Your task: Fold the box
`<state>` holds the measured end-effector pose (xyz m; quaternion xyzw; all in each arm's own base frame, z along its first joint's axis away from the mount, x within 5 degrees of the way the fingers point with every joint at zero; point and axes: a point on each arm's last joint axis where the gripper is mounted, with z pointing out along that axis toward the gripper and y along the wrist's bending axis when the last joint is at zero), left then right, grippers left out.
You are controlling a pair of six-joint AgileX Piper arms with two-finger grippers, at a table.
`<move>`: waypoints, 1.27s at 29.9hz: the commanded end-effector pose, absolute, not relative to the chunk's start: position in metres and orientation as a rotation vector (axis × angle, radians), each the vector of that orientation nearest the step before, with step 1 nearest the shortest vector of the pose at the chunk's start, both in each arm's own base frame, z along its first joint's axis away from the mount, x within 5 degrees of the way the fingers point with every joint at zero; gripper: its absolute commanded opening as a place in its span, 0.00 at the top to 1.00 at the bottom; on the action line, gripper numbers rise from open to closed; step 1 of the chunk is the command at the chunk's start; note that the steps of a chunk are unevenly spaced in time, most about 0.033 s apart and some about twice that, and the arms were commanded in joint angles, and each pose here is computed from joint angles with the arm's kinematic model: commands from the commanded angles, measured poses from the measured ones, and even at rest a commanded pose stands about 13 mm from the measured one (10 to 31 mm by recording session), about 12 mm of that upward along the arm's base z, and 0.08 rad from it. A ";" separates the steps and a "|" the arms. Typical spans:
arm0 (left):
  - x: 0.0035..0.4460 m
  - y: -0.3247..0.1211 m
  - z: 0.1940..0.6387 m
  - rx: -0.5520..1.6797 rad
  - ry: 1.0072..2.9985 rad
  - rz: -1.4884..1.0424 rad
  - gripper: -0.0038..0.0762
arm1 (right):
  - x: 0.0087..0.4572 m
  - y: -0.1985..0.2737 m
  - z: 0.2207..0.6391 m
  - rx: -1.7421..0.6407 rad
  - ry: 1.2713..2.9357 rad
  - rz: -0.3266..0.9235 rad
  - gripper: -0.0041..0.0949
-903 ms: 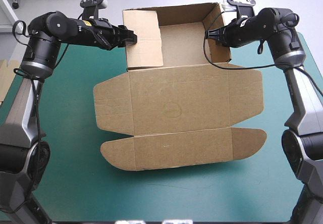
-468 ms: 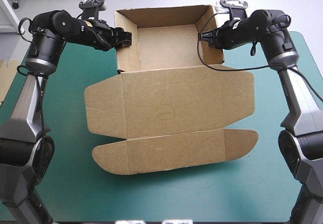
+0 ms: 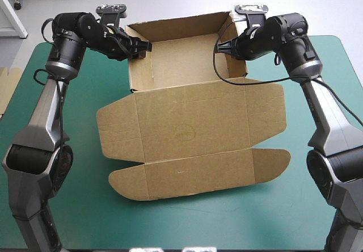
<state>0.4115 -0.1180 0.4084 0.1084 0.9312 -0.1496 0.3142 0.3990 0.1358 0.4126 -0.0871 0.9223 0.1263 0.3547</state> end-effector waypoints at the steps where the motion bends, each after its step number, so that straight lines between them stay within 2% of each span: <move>1: 0.399 -0.125 0.423 0.301 2.449 -0.356 0.52 | 0.384 0.132 0.446 -0.208 2.265 0.353 0.96; 8: 0.404 -0.147 0.405 0.339 2.492 -0.347 0.53 | 0.390 0.129 0.441 -0.184 2.266 0.292 0.96; 16: 0.405 -0.149 0.402 0.343 2.499 -0.366 0.54 | 0.414 0.139 0.401 -0.161 2.383 0.323 0.96; 22: 0.415 -0.151 0.386 0.343 2.535 -0.340 0.55 | 0.423 0.141 0.386 -0.153 2.419 0.308 0.96; 25: 0.421 -0.152 0.377 0.344 2.557 -0.326 0.62 | 0.426 0.140 0.384 -0.153 2.417 0.281 0.96; 30: 0.430 -0.154 0.360 0.345 2.593 -0.300 0.89 | 0.434 0.134 0.375 -0.121 2.438 0.269 0.96; 32: 0.433 -0.153 0.353 0.346 2.605 -0.271 0.96 | 0.436 0.133 0.371 -0.115 2.443 0.271 0.96; 38: 0.446 -0.156 0.329 0.329 2.645 -0.244 0.96 | 0.438 0.133 0.370 -0.127 2.431 0.266 0.96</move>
